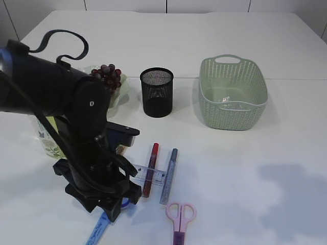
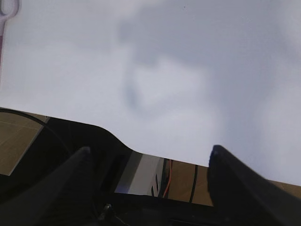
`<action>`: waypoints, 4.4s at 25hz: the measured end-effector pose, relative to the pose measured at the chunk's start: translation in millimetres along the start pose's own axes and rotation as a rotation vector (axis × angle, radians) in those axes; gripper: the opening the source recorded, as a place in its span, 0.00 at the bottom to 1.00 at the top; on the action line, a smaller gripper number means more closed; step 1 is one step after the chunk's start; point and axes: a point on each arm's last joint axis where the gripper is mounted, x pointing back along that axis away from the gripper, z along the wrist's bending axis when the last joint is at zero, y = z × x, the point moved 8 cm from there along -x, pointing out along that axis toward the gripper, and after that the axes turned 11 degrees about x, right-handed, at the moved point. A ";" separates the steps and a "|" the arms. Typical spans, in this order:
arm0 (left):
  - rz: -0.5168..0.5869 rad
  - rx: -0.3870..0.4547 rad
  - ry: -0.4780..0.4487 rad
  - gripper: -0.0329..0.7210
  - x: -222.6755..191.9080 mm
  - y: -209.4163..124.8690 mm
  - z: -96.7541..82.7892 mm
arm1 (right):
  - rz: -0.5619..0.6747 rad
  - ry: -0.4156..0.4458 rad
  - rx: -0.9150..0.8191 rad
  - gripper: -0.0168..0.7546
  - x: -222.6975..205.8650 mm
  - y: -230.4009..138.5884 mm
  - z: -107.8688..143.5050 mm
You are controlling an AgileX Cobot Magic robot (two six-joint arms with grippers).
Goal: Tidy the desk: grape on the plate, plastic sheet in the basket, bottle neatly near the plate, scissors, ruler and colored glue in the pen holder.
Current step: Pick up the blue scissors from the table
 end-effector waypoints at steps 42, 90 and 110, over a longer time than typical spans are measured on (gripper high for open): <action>0.021 0.006 0.014 0.48 -20.4 4.7 -0.9 | -0.001 0.006 0.005 0.78 0.0 0.2 0.9; 0.026 0.002 0.036 0.29 -40.8 13.2 -1.1 | -0.002 0.007 0.020 0.78 0.0 0.3 1.2; -0.037 0.015 -0.006 0.26 -47.0 12.0 -0.9 | -0.031 0.001 0.024 0.78 5.4 -0.9 2.2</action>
